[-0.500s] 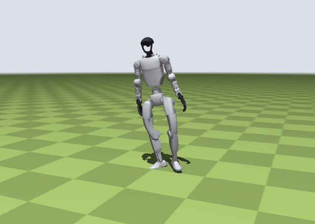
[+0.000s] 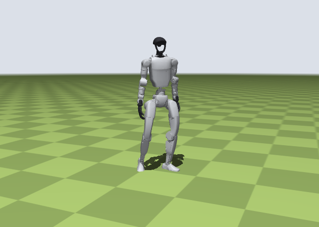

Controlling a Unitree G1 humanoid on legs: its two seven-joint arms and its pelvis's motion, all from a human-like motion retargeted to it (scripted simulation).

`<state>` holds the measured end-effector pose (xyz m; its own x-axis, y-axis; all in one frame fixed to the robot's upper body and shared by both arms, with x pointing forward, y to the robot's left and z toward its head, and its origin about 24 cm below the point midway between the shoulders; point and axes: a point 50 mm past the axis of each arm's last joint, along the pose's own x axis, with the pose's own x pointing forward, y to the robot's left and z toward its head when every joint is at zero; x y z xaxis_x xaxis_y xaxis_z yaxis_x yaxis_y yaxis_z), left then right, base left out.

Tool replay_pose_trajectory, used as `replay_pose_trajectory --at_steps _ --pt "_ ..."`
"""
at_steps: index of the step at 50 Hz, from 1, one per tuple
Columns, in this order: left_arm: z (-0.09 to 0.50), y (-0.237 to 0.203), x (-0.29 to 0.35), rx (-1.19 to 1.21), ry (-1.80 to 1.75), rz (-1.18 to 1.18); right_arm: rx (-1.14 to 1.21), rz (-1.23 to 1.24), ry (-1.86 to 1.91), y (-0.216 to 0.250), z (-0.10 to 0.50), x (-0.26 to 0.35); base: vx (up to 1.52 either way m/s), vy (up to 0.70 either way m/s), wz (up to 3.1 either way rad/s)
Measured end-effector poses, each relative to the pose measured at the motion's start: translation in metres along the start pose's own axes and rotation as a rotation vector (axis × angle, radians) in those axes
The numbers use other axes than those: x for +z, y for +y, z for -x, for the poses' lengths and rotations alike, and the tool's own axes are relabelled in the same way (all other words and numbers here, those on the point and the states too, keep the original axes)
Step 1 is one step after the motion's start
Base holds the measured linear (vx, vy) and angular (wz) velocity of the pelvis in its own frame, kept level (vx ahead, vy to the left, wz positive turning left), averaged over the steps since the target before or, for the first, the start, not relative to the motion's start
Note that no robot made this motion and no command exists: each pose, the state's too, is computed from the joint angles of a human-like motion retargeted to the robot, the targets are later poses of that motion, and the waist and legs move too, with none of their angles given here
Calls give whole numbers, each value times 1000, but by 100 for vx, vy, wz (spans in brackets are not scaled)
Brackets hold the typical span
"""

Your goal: In place motions

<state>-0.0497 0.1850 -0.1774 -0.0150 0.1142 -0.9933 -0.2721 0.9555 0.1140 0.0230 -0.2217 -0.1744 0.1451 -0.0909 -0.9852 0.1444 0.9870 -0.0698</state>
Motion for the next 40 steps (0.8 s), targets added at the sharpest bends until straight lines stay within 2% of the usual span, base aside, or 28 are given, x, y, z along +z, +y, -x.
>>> replay_pose_trajectory --at_steps 5,9,20,30,40 --pt "0 22 17 -173 58 -237 52 68 -8 13 -1 3 8 -10 206" --pt "0 33 34 -100 12 -299 55 118 -11 13 -2 6 8 -13 174" --pt "-1 8 16 -110 30 -61 88 138 -92 27 -4 32 7 -13 114" --pt "3 13 -17 -80 127 -99 106 223 -87 30 -3 24 11 -14 48" --pt "-1 4 9 -50 10 -63 75 170 -23 24 -3 12 -7 -12 72"
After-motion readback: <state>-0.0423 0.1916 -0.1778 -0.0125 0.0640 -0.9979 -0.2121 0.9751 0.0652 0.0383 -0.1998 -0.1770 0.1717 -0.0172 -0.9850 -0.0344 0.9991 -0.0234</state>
